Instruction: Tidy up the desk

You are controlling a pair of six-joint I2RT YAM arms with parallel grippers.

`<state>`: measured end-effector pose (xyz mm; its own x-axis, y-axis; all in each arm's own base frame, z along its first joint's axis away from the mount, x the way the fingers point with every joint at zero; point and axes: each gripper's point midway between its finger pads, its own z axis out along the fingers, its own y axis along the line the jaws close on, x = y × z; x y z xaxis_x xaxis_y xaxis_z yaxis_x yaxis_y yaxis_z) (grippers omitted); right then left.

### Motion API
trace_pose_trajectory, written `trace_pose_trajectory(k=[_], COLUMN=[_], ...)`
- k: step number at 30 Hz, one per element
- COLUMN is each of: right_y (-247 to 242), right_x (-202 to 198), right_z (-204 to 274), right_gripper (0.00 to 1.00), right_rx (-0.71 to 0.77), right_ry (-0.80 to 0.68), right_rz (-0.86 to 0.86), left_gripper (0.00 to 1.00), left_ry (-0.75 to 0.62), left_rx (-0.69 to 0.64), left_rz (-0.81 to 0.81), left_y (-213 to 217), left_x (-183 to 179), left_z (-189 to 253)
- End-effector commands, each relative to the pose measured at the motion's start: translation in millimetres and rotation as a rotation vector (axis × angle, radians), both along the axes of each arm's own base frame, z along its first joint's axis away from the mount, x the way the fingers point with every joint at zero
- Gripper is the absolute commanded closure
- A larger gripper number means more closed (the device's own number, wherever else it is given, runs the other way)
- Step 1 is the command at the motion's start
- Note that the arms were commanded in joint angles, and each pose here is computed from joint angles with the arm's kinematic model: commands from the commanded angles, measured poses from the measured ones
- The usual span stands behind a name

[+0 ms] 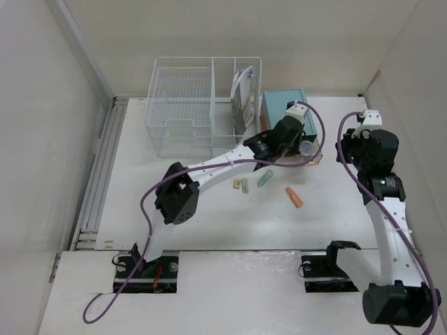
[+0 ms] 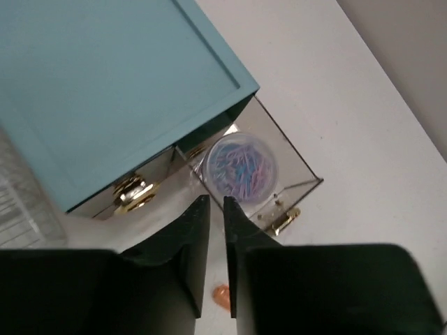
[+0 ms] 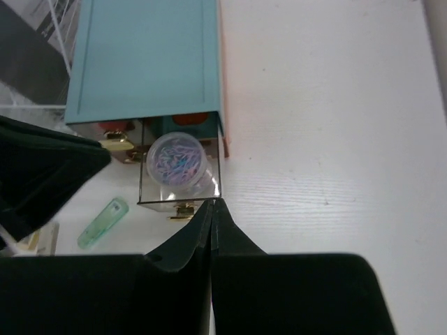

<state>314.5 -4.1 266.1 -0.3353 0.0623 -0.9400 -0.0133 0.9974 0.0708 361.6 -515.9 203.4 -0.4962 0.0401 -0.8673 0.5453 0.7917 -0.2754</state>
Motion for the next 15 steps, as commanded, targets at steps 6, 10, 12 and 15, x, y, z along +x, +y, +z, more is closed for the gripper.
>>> trace_pose_trajectory(k=[6, 10, 12, 15], right_y=[62, 67, 68, 68], right_x=[-9, 1, 0, 4], right_z=[-61, -86, -93, -99], right_gripper=[1.00, 1.00, 1.00, 1.00], right_rx=[0.152, 0.174, 0.190, 0.197], right_ry=[0.242, 0.351, 0.382, 0.402], right_rz=[0.392, 0.450, 0.456, 0.455], left_gripper=[1.00, 0.86, 0.69, 0.43], left_ry=[-0.152, -0.076, -0.042, 0.001], left_rx=[-0.157, -0.029, 0.043, 0.078], left_rz=[0.069, 0.118, 0.160, 0.231], left_y=[71, 107, 128, 152], left_x=[-59, -84, -89, -94], left_z=[106, 37, -2, -38])
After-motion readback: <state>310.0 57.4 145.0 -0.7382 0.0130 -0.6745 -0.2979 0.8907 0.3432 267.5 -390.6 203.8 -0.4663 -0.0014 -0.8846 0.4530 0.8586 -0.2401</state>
